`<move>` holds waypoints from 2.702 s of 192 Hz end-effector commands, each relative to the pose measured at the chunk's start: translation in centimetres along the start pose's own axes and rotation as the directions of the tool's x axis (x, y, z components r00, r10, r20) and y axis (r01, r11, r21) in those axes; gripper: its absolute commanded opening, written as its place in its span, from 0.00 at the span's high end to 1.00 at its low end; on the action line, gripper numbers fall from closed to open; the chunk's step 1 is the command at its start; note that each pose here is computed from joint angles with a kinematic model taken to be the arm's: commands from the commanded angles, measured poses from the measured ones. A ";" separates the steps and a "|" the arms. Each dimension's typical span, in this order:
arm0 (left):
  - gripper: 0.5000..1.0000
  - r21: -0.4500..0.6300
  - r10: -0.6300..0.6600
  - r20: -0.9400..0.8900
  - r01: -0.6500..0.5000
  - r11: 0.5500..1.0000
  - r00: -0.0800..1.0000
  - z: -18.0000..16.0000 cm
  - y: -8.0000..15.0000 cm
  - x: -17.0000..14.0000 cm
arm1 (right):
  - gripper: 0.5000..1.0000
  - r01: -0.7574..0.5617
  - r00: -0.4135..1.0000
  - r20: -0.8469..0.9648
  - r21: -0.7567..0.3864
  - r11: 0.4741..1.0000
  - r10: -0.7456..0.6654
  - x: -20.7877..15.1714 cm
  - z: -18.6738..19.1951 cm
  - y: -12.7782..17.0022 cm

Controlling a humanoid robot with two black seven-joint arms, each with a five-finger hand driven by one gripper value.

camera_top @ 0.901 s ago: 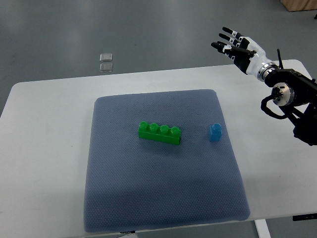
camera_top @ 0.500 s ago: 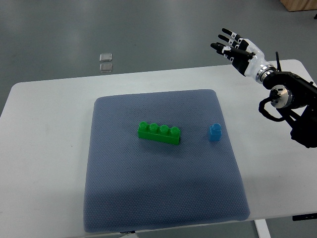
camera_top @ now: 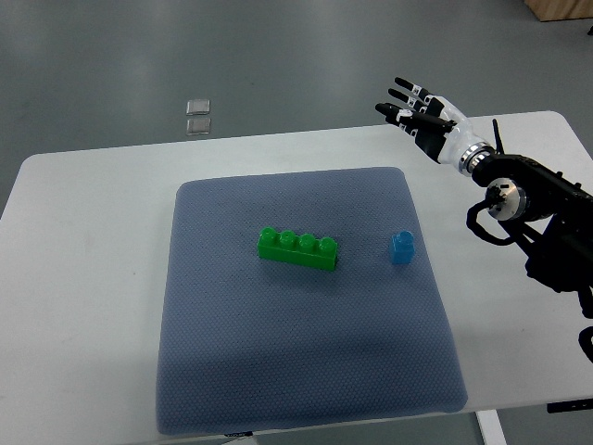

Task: Stack blue block on green block with right hand
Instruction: 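Move the right hand down and toward the blue block, then lower the open right hand around the small blue block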

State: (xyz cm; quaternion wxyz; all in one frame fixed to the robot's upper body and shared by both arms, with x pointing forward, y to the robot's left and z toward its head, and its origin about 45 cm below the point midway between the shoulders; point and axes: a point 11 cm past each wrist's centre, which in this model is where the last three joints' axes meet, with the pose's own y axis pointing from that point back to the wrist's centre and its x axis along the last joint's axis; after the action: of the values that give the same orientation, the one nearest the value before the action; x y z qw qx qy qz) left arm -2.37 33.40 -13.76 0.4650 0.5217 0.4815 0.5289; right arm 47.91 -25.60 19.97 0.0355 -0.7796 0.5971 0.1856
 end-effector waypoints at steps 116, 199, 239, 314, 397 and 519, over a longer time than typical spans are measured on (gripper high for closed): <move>0.00 0.000 -0.001 -0.001 0.001 1.000 1.000 0.0 0.0 0.0 | 0.15 -0.101 0.995 0.004 0.028 0.994 0.101 2.7 0.4 0.5; 0.00 0.000 -0.002 -0.001 0.002 1.000 1.000 0.0 0.0 -0.1 | 0.15 -0.120 0.992 -0.044 0.012 0.993 0.121 5.7 0.4 2.4; 0.00 0.000 0.001 -0.001 -0.001 1.000 1.000 0.0 0.0 0.0 | 0.16 -0.061 0.970 -0.237 -0.032 0.998 0.052 7.4 -1.4 3.8; 0.00 0.000 -0.001 -0.001 0.001 1.000 1.000 0.0 0.0 0.0 | 0.19 0.185 0.562 -0.778 -0.215 0.959 -0.283 1.4 -6.3 5.1; 0.00 0.000 -0.002 -0.001 0.002 1.000 1.000 0.0 0.0 -0.1 | 0.20 0.182 0.075 -0.842 -0.516 0.837 -0.535 0.2 -1.6 9.4; 0.00 0.000 -0.001 -0.001 0.001 1.000 1.000 0.0 0.0 0.0 | 0.34 0.154 0.028 -0.810 -0.575 0.803 -0.586 -1.2 2.1 9.5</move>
State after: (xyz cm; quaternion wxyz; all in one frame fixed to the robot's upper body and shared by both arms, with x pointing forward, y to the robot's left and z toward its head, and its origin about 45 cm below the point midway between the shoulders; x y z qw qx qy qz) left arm -2.37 33.37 -13.76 0.4650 0.5213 0.4819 0.5289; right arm 38.37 -27.26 20.57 -0.4416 -0.8253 0.2085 -0.2835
